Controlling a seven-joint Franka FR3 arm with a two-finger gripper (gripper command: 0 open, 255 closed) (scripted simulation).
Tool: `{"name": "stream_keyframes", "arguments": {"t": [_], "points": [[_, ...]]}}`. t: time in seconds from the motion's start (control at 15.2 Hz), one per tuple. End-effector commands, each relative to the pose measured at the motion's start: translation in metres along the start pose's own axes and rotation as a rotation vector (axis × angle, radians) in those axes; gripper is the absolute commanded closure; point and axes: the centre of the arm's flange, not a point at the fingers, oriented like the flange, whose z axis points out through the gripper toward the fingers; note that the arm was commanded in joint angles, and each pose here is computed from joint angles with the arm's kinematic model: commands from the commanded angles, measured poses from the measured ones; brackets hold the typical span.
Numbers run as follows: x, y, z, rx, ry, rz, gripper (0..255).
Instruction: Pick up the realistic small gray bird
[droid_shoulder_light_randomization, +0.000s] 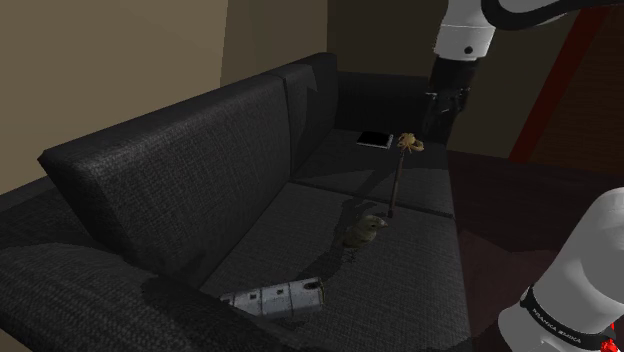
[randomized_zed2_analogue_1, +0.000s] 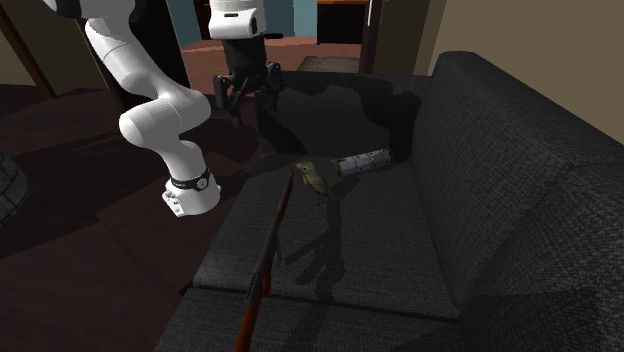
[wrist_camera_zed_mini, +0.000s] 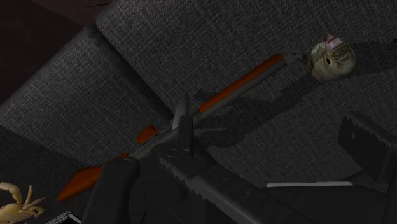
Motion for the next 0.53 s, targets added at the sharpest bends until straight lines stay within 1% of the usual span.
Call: {"name": "stream_keyframes", "arguments": {"t": [0.0, 0.46], "points": [[0.013, -0.01, 0.02, 0.016, -0.033, 0.016, 0], [0.045, -0.052, 0.097, 0.07, -0.15, 0.068, 0]]}}
